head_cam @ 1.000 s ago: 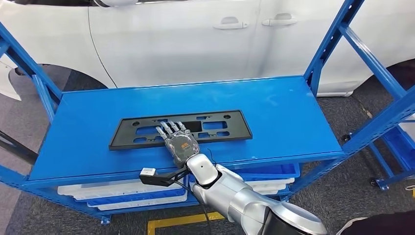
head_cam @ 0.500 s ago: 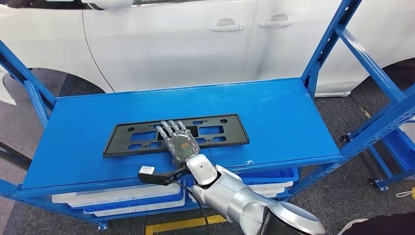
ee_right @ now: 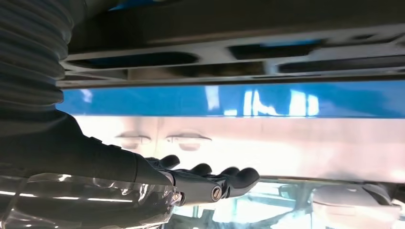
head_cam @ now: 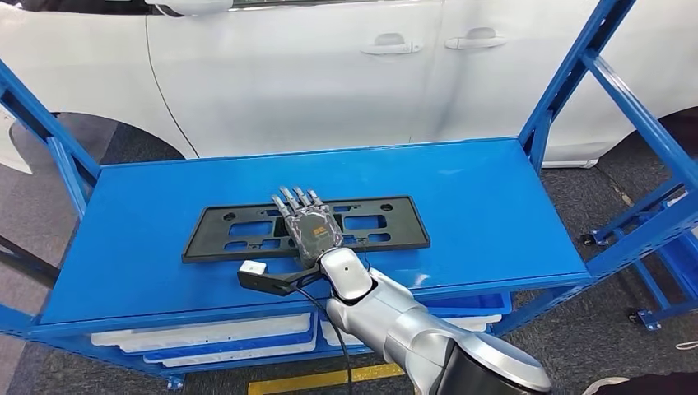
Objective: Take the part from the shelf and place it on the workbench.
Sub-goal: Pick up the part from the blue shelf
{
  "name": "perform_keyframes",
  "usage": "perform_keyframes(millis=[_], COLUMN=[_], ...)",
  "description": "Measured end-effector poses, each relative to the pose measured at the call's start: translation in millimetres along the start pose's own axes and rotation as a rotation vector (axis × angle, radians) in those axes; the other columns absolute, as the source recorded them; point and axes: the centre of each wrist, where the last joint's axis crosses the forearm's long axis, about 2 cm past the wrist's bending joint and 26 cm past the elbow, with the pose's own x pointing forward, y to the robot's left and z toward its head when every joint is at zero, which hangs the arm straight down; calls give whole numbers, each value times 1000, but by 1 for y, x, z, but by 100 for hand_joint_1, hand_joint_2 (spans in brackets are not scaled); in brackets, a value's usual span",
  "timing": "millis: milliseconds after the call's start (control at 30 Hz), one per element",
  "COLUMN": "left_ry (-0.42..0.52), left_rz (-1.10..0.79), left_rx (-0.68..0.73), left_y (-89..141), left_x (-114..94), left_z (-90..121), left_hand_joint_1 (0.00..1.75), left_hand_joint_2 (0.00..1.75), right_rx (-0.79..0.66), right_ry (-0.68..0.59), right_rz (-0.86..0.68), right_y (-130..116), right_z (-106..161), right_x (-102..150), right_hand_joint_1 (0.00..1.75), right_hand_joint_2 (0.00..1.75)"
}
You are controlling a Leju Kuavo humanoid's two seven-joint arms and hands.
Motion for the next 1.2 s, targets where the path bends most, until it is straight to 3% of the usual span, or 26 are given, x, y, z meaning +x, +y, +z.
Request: perform_keyframes(millis=[100, 133, 967, 1100, 1200], left_ry=[-6, -8, -71, -121, -145], left_rz=[-2, -2, 5, 12, 22], left_rx=[2, 2, 14, 12, 15], left_y=[0, 0, 2, 1, 2], left_x=[0, 0, 3, 4, 5], left_z=[0, 0, -2, -2, -3], left_hand_joint_1=[0, 0, 0, 0, 0], left_hand_joint_2=[0, 0, 0, 175, 175], right_rx=[15, 21, 52, 26, -27], right_ry=[13, 19, 79, 74, 62], right_rz=[-8, -11, -24, -33, -47], right_y=[1, 1, 1, -1, -5], right_z=[0, 0, 0, -1, -4], right_x=[-1, -2, -15, -16, -18], right_hand_joint_1=[163, 175, 175, 175, 175], right_hand_joint_2=[175, 175, 175, 175, 175])
